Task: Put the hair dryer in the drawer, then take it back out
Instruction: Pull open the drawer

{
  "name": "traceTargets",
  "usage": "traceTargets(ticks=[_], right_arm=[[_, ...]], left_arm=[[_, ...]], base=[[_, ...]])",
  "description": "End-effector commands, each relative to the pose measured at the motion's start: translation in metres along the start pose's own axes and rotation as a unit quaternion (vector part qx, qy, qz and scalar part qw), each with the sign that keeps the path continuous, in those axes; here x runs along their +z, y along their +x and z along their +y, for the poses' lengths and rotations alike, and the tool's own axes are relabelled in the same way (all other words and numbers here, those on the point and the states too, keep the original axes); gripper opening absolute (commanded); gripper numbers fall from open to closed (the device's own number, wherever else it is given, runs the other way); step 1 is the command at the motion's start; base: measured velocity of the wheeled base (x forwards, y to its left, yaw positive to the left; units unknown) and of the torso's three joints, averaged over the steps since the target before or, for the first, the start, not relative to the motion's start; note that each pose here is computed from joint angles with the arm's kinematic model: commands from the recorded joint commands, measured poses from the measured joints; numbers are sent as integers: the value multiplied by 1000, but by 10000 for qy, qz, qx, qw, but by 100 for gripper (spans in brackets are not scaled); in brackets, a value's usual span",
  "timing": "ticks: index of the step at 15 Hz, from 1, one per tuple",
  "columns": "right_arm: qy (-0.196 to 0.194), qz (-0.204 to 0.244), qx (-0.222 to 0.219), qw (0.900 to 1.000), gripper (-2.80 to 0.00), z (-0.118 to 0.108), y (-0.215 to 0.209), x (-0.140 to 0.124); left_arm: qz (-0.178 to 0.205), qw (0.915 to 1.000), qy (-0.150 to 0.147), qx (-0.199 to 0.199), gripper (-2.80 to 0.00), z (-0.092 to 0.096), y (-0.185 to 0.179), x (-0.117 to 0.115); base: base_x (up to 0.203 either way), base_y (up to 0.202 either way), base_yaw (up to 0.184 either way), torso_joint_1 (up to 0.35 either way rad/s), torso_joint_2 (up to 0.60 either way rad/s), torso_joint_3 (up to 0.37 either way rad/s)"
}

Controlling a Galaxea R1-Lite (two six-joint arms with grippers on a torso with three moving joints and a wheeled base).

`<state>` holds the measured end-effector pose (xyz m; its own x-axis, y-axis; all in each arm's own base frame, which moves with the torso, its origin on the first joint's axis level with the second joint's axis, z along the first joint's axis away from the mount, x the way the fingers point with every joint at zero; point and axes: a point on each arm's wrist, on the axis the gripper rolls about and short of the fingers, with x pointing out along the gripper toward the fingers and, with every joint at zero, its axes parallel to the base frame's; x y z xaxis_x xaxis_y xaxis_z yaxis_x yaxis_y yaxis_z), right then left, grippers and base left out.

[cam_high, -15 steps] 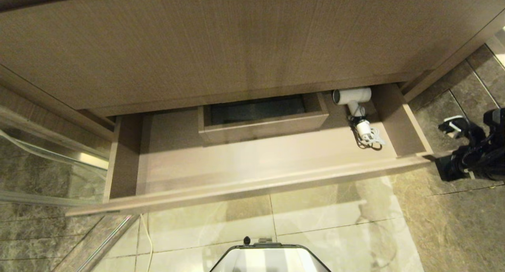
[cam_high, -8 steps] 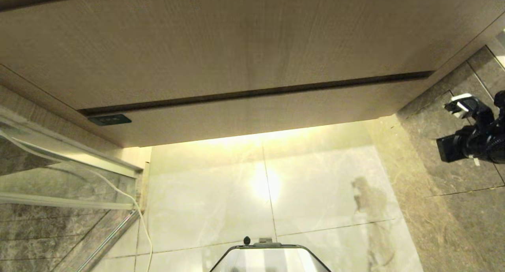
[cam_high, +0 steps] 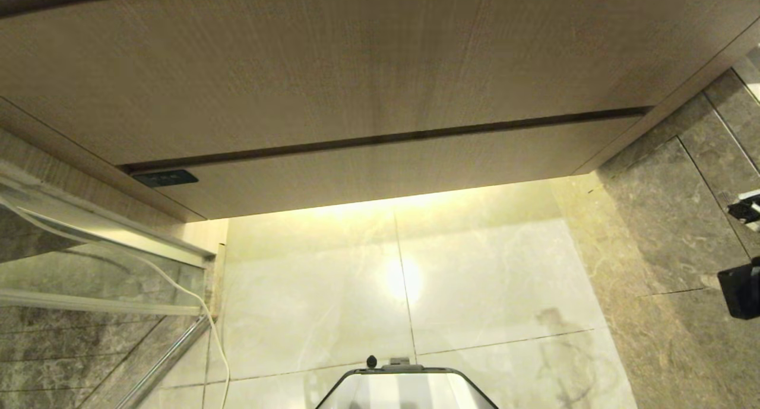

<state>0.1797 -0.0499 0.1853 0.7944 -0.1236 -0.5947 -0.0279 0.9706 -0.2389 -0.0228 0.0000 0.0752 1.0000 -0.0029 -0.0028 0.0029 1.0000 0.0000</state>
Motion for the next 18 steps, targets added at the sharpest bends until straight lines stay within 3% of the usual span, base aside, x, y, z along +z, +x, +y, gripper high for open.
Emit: traceTargets(ticks=[1,4,6,10,13,18], right_arm=[[42,-892,-296,9956,-280,14,-61,-18],[337,-1841,-211,9821,-280,43,-108,-69],[561,-2510,-56,9663,-280,59,-127,-108],[694,-3516,619,9315,-280,75,-114,-187],[840,-3830,847,9160,-280,77,-102,-198],[884,-3819,858,9160,-280,77,-101,-198]], left_arm=[[5,10000,0,7,-280,0,0,0],[8,10000,0,7,-280,0,0,0],[7,10000,0,7,-280,0,0,0],[2,10000,0,7,-280,0,0,0],[5,10000,0,7,-280,0,0,0],[9,10000,0,7,-280,0,0,0]], base=[[0,0,0,0,0,0],[0,0,0,0,0,0],[0,0,0,0,0,0],[0,0,0,0,0,0],[0,0,0,0,0,0],[0,0,0,0,0,0]])
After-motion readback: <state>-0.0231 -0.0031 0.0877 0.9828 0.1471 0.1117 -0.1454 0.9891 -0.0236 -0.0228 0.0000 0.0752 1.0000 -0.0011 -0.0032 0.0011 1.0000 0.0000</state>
